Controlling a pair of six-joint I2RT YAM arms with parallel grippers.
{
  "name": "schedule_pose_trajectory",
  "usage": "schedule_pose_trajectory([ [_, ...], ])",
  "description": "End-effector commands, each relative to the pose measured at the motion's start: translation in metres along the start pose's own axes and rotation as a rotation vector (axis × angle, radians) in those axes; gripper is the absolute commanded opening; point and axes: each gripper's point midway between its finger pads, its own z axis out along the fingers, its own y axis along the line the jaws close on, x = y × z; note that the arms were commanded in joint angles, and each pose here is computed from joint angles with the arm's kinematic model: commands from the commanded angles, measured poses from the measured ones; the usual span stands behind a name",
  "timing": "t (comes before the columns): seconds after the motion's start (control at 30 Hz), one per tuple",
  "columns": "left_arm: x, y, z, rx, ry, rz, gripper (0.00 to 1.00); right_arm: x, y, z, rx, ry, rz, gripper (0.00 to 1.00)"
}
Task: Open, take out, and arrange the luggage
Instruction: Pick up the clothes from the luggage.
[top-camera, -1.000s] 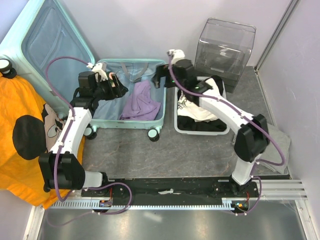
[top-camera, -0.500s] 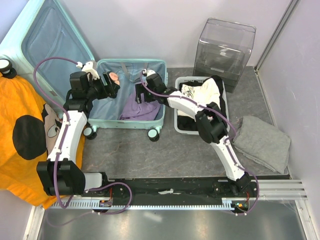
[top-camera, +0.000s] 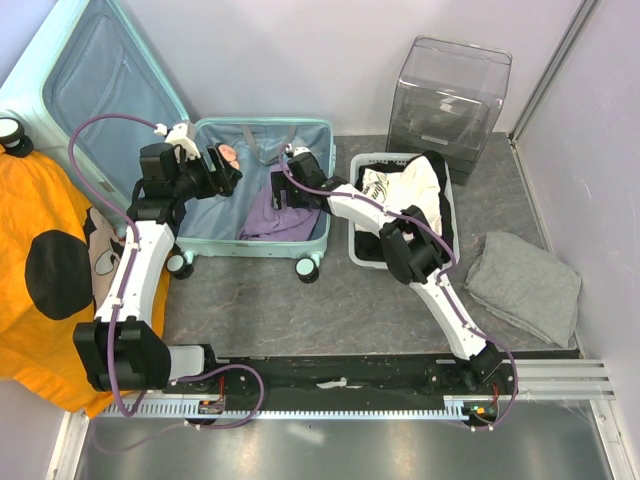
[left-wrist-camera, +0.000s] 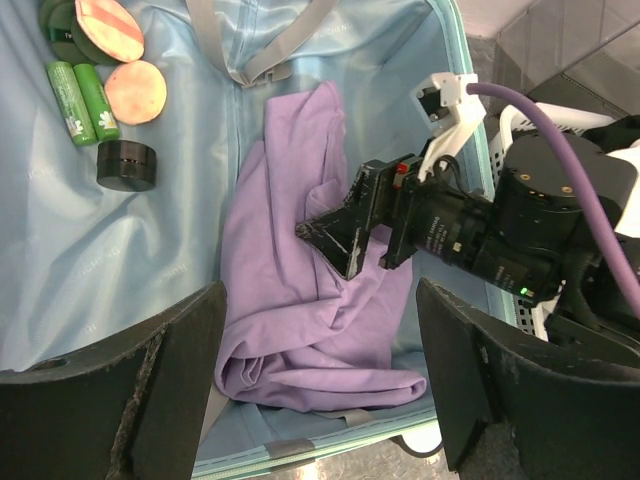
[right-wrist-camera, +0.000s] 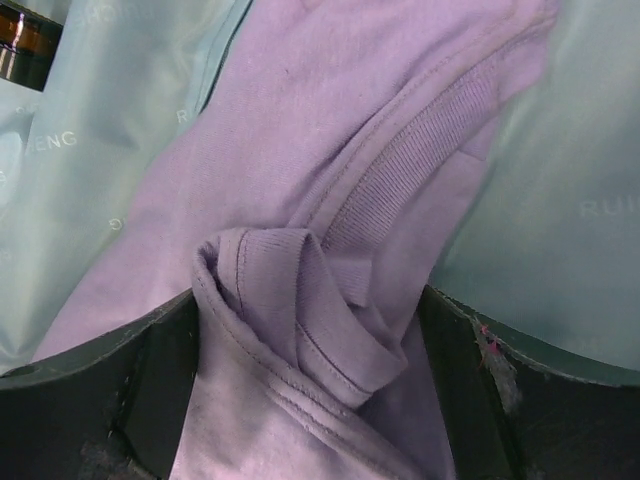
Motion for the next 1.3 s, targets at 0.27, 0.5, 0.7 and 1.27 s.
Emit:
schedule_pose_trajectory([
  [0.27,-0.011,-0.012,-0.005,0.049,-0.034,0.019,0.83,-0.012,0.013,-0.002,-0.031,-0.039,0.017,0.56],
  [0.5,-0.009,-0.015,-0.005,0.068,-0.032,0.007,0.83,-0.062,0.04,-0.036,-0.124,-0.176,0.045,0.03],
  [0.7,-0.009,-0.016,-0.005,0.079,-0.033,0.002,0.83,-0.111,0.065,-0.084,-0.217,-0.302,0.066,0.0],
  [1.27,-0.002,-0.027,0.0,0.15,-0.012,-0.04,0.83,-0.169,0.043,-0.187,-0.179,-0.499,0.06,0.0],
])
